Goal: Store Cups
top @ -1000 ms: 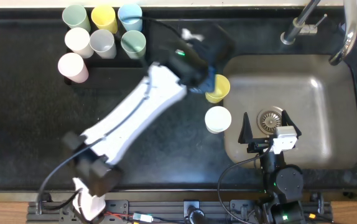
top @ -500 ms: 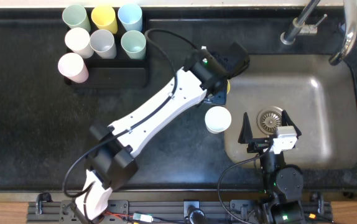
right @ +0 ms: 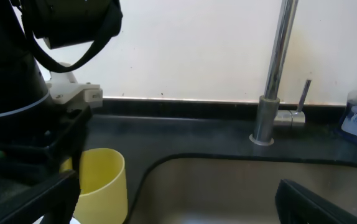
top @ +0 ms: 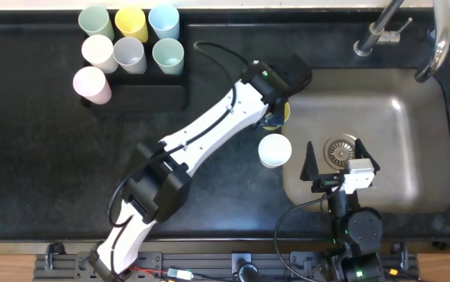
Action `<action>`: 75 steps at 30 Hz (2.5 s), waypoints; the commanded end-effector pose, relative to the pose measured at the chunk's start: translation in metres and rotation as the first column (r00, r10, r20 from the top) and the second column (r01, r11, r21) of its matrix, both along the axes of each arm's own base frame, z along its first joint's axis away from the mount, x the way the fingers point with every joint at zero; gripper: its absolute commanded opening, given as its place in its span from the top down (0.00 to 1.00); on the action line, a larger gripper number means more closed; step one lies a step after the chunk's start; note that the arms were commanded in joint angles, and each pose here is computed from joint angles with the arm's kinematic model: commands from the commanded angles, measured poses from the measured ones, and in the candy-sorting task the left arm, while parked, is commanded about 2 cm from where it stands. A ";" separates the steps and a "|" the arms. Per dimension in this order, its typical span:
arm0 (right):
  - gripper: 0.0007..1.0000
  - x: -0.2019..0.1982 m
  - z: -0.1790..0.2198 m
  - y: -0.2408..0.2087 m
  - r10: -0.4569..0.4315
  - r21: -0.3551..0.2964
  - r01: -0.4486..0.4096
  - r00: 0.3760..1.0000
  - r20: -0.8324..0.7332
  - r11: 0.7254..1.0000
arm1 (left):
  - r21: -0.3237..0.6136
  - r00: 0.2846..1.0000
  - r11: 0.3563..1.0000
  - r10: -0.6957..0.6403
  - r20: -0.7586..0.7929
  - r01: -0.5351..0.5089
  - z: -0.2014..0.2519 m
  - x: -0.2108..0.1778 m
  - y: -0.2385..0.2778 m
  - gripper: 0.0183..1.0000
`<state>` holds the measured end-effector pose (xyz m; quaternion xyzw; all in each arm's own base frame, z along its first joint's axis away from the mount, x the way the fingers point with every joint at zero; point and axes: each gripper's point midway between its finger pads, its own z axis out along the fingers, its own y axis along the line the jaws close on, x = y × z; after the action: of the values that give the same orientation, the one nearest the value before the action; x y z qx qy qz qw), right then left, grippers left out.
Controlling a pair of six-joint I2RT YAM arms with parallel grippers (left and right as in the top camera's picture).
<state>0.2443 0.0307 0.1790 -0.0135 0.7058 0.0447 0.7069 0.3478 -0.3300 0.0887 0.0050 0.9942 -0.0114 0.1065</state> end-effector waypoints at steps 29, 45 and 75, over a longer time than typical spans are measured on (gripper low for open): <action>0.00 0.000 -0.003 -0.002 -0.013 -0.003 0.013 1.000 0.003 1.000 | -0.160 0.037 0.039 0.999 0.019 -0.986 0.123 -0.008 0.305 0.98; 0.00 0.000 -0.003 -0.002 -0.013 -0.003 0.013 1.000 0.003 1.000 | -0.118 -0.009 -0.015 0.999 -0.048 -0.993 0.032 0.027 0.313 0.98; 0.00 0.000 -0.003 -0.002 -0.013 -0.003 0.013 1.000 0.003 1.000 | -0.366 0.123 0.179 0.977 0.172 -0.913 0.109 0.055 0.339 0.54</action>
<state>0.2443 0.0308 0.1790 -0.0136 0.7058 0.0448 0.7069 0.4011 -0.0082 0.1362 -0.6861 0.7054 -0.0140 0.1777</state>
